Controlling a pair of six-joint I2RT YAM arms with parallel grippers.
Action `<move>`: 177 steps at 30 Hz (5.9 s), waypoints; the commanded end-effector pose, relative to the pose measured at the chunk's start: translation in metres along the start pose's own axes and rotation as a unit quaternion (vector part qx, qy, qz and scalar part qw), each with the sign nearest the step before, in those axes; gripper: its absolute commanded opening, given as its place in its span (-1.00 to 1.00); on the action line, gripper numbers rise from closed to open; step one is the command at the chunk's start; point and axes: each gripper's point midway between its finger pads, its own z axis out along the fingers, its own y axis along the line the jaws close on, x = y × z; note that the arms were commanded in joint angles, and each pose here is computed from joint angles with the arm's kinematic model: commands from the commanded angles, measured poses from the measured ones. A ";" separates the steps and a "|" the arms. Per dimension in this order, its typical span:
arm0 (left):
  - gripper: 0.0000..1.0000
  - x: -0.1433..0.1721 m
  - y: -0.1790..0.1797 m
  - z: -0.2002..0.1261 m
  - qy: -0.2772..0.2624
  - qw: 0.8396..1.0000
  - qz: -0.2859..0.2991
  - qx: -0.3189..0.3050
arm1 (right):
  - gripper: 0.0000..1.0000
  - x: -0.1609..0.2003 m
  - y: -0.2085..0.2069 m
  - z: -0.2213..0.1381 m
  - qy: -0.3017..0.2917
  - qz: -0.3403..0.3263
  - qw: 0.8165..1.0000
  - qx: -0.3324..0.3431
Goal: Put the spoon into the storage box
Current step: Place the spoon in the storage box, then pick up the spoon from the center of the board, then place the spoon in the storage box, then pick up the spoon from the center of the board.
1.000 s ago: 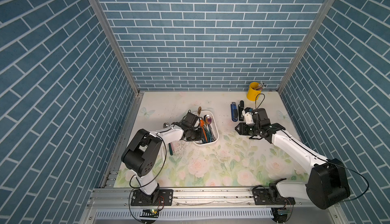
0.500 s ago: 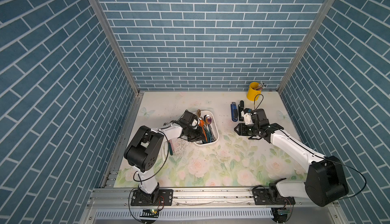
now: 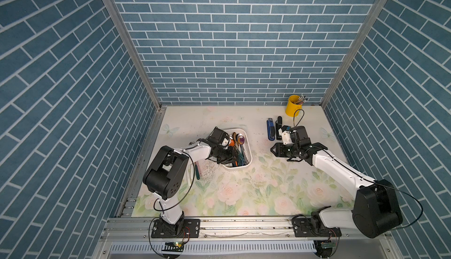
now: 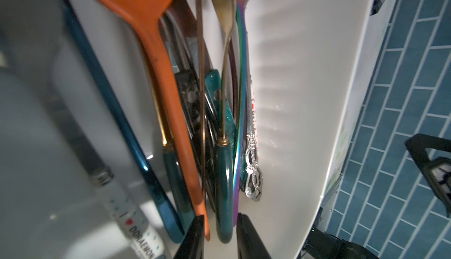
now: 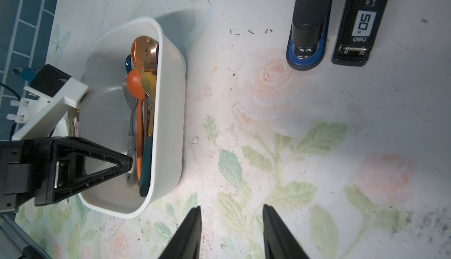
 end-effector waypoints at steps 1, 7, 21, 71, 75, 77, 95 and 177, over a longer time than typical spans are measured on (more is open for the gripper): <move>-0.38 -0.007 0.003 -0.027 -0.027 0.997 0.031 -0.059 | -0.11 -0.002 0.003 0.002 -0.002 0.011 1.000 -0.006; -0.31 -0.021 -0.002 -0.057 -0.073 0.990 0.073 -0.096 | -0.11 -0.007 0.004 0.003 -0.001 0.009 1.000 -0.006; -0.30 -0.026 0.082 -0.130 -0.131 0.965 0.039 -0.223 | -0.13 -0.008 0.019 0.013 0.019 -0.030 0.999 0.006; -0.88 0.036 0.189 -0.107 -0.059 0.945 -0.064 -0.314 | -0.14 0.011 0.031 0.039 0.052 -0.063 0.997 -0.008; -0.94 0.028 0.177 -0.118 -0.078 0.948 -0.057 -0.304 | -0.14 0.009 0.032 0.039 0.053 -0.063 0.997 -0.011; -0.95 0.022 0.168 -0.122 -0.087 0.951 -0.050 -0.294 | -0.14 0.009 0.033 0.039 0.053 -0.063 0.996 -0.012; -1.00 -0.009 0.070 -0.147 -0.149 0.977 -0.010 -0.149 | -0.15 0.007 0.041 0.042 0.055 -0.061 0.997 -0.011; -0.24 -0.018 0.169 -0.143 -0.117 0.950 -0.031 -0.289 | -0.15 0.027 0.037 0.053 0.081 -0.085 0.993 0.003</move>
